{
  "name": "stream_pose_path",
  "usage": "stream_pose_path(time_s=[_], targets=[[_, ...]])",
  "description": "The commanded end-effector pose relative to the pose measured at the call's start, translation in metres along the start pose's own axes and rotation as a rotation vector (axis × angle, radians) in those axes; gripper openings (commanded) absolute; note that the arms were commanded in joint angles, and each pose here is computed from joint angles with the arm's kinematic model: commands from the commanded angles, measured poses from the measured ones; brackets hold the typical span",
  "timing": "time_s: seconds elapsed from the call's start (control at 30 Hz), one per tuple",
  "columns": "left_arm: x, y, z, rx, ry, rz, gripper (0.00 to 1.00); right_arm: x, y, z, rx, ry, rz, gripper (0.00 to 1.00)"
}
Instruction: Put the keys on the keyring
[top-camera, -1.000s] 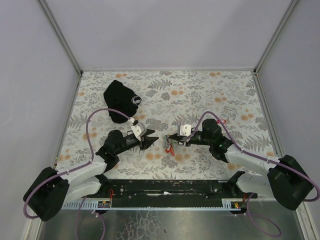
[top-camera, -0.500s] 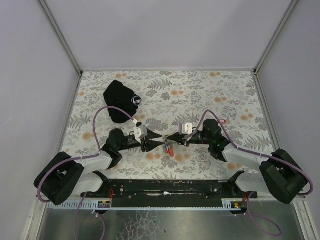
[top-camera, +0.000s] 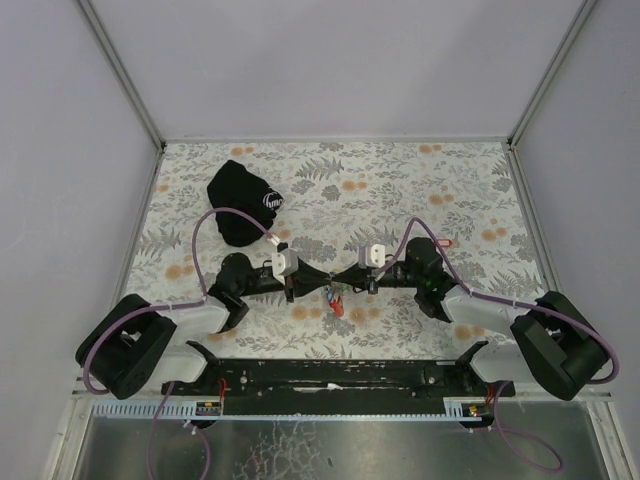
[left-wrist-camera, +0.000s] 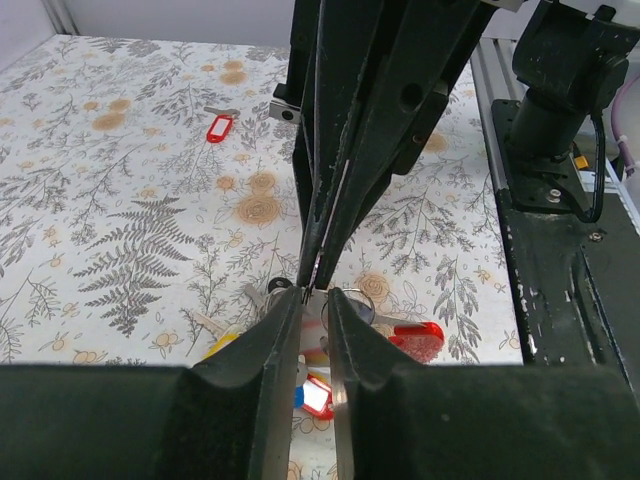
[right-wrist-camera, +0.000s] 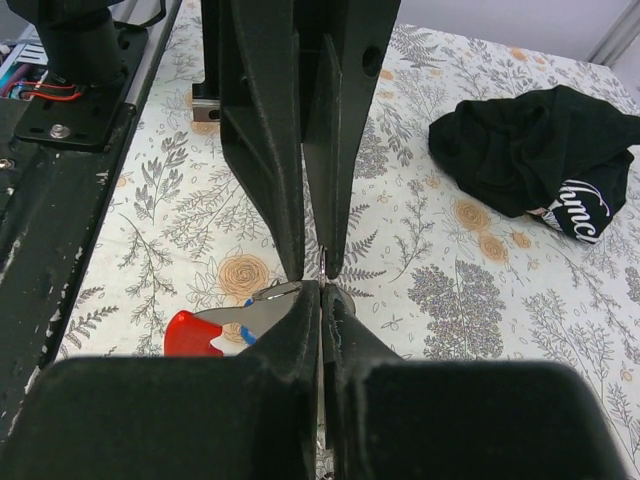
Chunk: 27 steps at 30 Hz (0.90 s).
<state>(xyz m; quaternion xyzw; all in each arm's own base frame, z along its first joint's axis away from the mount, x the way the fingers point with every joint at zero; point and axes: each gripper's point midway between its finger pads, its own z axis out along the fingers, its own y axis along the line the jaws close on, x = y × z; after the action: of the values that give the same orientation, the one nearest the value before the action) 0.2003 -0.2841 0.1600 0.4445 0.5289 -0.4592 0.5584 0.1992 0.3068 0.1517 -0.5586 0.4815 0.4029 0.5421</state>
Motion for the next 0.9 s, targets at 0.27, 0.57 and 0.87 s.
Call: stream_pose_path(time_s=[0.27, 0.57, 0.87], targets=[[-0.016, 0.016, 0.003, -0.048, 0.03, 0.038, 0.0, -0.019, -0.011, -0.002, 0.026, -0.054, -0.081, 0.12], [-0.017, 0.019, 0.009, -0.147, 0.169, 0.079, 0.0, -0.02, -0.03, -0.02, 0.171, 0.017, -0.176, 0.35], [-0.02, 0.017, 0.011, -0.157, 0.183, 0.09, 0.0, -0.022, -0.029, -0.016, 0.146, 0.009, -0.176, 0.33]])
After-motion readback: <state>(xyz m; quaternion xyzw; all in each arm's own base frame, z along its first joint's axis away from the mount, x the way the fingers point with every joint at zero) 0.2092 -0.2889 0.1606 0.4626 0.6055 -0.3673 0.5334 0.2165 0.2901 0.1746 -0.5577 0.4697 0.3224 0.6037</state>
